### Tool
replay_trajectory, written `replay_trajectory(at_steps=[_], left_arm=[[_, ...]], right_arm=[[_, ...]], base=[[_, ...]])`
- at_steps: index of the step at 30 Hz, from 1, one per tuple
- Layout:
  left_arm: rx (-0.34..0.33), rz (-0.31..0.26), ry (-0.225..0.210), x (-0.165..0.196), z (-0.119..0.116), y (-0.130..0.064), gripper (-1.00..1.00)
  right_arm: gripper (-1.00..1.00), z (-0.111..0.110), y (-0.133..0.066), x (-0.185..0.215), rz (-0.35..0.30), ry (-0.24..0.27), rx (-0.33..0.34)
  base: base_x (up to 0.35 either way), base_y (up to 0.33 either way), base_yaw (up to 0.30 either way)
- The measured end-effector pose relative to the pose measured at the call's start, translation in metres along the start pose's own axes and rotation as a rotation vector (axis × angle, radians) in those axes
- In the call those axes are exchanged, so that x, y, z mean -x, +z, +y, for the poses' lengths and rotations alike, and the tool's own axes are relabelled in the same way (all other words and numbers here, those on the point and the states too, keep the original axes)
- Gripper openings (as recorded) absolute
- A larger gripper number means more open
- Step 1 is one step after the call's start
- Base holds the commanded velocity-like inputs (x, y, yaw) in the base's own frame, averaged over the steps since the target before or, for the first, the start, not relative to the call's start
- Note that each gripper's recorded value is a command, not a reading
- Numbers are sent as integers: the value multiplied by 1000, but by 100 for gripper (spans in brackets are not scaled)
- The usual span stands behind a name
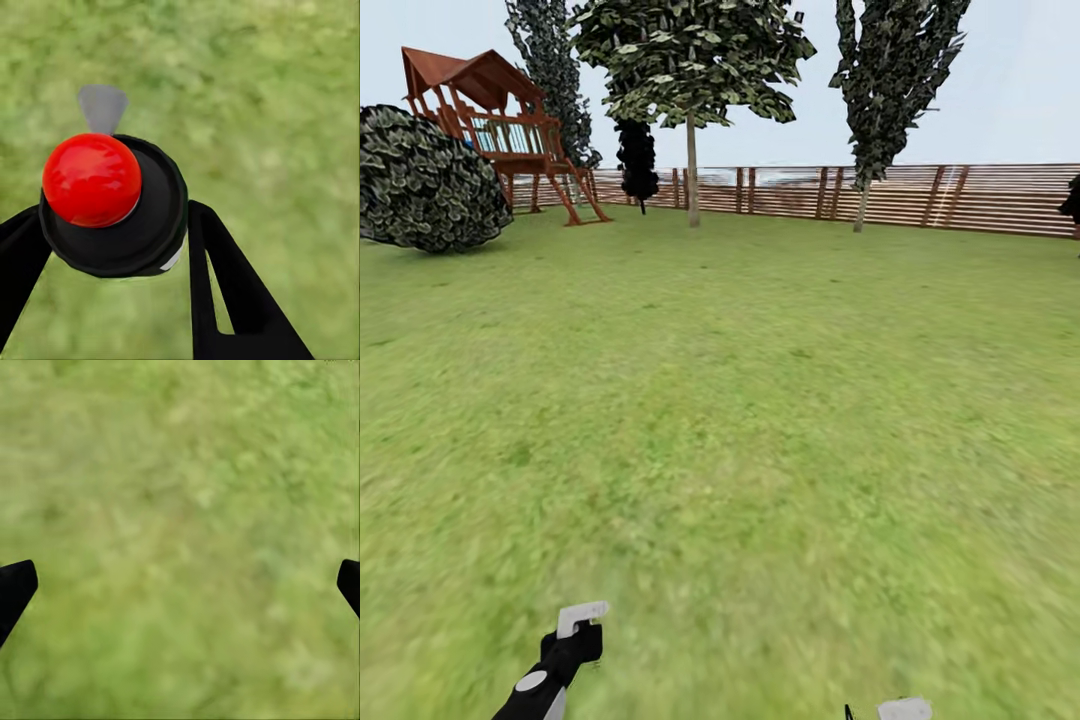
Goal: In the garden, pick up the pesticide atomizer on the floor and spray pesticide onto both trees until each tree trunk is fully covered.
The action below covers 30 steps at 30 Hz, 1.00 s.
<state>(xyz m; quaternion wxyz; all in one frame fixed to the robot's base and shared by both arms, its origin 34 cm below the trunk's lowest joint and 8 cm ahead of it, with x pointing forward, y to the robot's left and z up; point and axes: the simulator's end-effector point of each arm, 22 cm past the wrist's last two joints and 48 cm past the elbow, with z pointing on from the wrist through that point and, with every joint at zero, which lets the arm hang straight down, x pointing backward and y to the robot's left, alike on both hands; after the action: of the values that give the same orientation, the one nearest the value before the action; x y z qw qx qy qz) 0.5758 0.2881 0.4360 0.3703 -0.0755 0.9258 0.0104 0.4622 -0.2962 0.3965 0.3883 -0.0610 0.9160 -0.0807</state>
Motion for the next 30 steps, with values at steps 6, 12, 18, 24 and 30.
replay_trajectory(at_steps=[6, 12, 18, 24, 30], left_arm=[[-1, -8, -1, 4, -1, -1, -100], [-3, -16, -1, 8, -1, -2, -100], [-4, -18, -1, 9, -2, -3, -100], [-4, -18, -1, 9, -2, -3, -100], [-7, -9, -2, 5, -3, -3, -100]], right_arm=[[100, 4, -1, 3, -9, 4, 4], [100, 8, -20, 21, -173, 34, 13], [100, 9, -30, 21, -213, 45, 14], [100, 9, -30, 20, -213, 46, 14], [100, 10, -30, 20, -212, 45, 17]], base=[[276, 206, 0], [276, 206, -14], [276, 206, -28], [276, 206, -1], [276, 206, 0]])
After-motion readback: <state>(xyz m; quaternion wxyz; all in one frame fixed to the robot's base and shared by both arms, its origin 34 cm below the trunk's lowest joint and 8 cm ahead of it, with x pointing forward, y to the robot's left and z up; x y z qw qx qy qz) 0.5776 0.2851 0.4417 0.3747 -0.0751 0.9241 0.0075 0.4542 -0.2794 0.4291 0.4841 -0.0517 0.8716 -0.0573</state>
